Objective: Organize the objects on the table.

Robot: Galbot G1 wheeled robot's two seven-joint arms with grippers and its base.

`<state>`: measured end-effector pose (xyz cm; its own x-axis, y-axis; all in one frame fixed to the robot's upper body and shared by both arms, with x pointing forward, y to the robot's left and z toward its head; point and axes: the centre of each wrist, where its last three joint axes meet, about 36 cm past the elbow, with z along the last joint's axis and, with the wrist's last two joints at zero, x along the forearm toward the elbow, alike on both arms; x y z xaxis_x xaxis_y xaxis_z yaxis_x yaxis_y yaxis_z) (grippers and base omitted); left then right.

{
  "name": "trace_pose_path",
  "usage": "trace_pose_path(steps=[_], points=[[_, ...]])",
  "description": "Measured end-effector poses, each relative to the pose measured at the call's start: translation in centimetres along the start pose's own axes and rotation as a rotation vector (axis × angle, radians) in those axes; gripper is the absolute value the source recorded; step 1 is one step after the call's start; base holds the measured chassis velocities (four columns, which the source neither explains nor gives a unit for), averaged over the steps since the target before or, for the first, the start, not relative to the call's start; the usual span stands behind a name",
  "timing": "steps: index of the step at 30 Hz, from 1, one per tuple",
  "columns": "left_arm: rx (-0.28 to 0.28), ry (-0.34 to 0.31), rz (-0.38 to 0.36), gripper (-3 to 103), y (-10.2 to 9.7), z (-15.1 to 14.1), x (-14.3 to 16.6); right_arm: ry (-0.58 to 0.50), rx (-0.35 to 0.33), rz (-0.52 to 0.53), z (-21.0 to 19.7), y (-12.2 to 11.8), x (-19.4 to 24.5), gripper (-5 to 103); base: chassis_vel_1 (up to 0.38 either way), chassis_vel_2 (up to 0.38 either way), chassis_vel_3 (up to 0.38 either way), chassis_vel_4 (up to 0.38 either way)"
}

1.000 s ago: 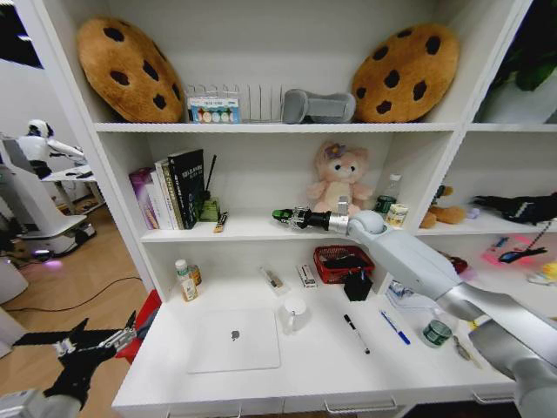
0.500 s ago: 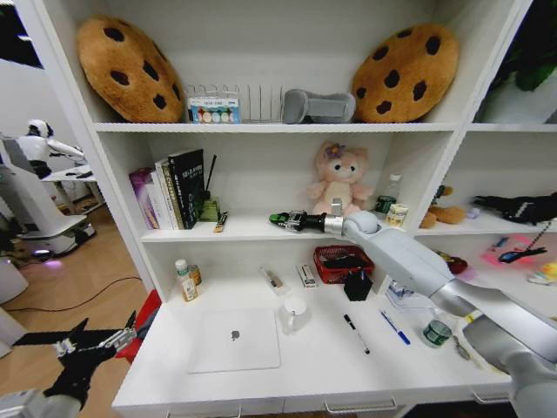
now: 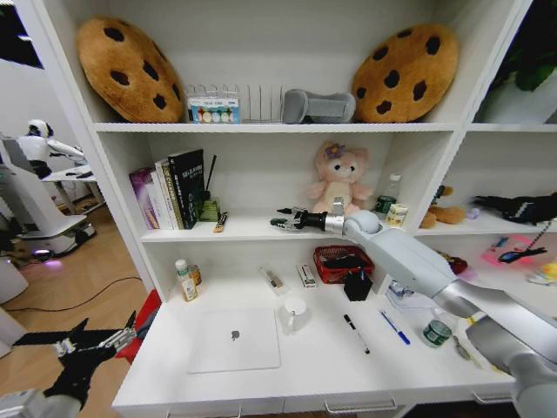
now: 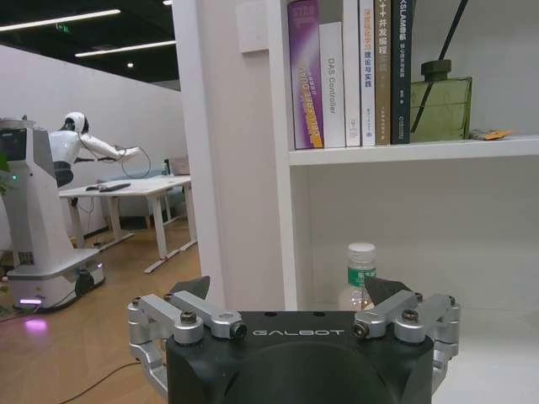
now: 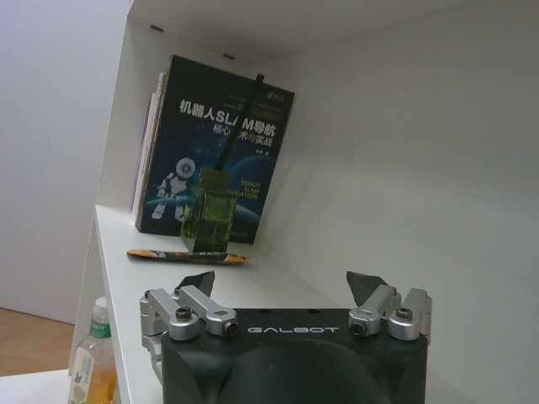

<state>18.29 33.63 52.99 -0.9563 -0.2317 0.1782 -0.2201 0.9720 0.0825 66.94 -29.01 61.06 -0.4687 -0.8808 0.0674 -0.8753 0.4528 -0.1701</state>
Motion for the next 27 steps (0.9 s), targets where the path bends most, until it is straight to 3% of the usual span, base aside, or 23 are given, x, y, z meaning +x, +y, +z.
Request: trace_pose_path(steps=[1,3,9,11,13,15,16,18,19,23,24,26,27], points=[[0.000,0.000,0.000,100,0.0,0.0,0.0,0.000,0.000,0.000,0.0,0.0,0.0,86,0.000,0.000,0.000,0.000],[0.000,0.000,0.000,100,0.0,0.0,0.0,-0.057,0.056,0.021,-1.5,0.9,0.9,97,0.000,0.000,0.000,0.000],[0.000,0.000,0.000,100,0.0,0.0,0.0,-0.128,0.083,0.165,-3.7,3.5,4.9,100,0.000,0.000,0.000,0.000],[0.000,0.000,0.001,100,0.0,0.0,0.0,-0.164,0.107,0.279,-4.8,6.4,8.9,100,0.000,0.000,0.000,0.000],[0.000,0.000,-0.001,100,0.0,0.0,0.0,-0.171,0.108,0.314,-5.1,7.6,10.2,100,0.000,0.000,0.000,0.000],[0.000,0.000,0.000,100,0.0,0.0,0.0,-0.174,0.101,0.411,-5.4,11.9,13.9,100,0.000,0.000,0.000,0.000],[0.000,0.000,0.000,100,0.0,0.0,0.0,-0.174,0.101,0.411,-5.4,11.9,13.9,100,0.000,0.000,0.000,0.000],[0.000,0.000,0.000,100,0.0,0.0,0.0,-0.174,0.079,0.528,-3.5,16.3,16.9,100,0.000,0.000,0.000,0.000],[0.000,0.000,0.000,100,0.0,0.0,0.0,-0.174,0.079,0.528,-3.5,16.3,16.9,100,0.000,0.000,0.000,0.000],[0.000,0.000,0.000,100,0.0,0.0,0.0,-0.156,-0.018,0.689,0.2,22.4,20.2,100,0.000,0.000,0.000,0.000],[0.000,0.000,0.000,100,0.0,0.0,0.0,-0.156,-0.018,0.689,0.2,22.4,20.2,100,0.000,0.000,0.000,0.000],[0.000,0.000,0.000,100,0.0,0.0,0.0,-0.114,-0.027,0.765,3.2,26.1,22.8,100,0.000,0.000,0.000,0.000],[0.000,0.000,0.000,100,0.0,0.0,0.0,-0.114,-0.027,0.765,3.2,26.1,22.8,100,0.000,0.000,0.000,0.000]])
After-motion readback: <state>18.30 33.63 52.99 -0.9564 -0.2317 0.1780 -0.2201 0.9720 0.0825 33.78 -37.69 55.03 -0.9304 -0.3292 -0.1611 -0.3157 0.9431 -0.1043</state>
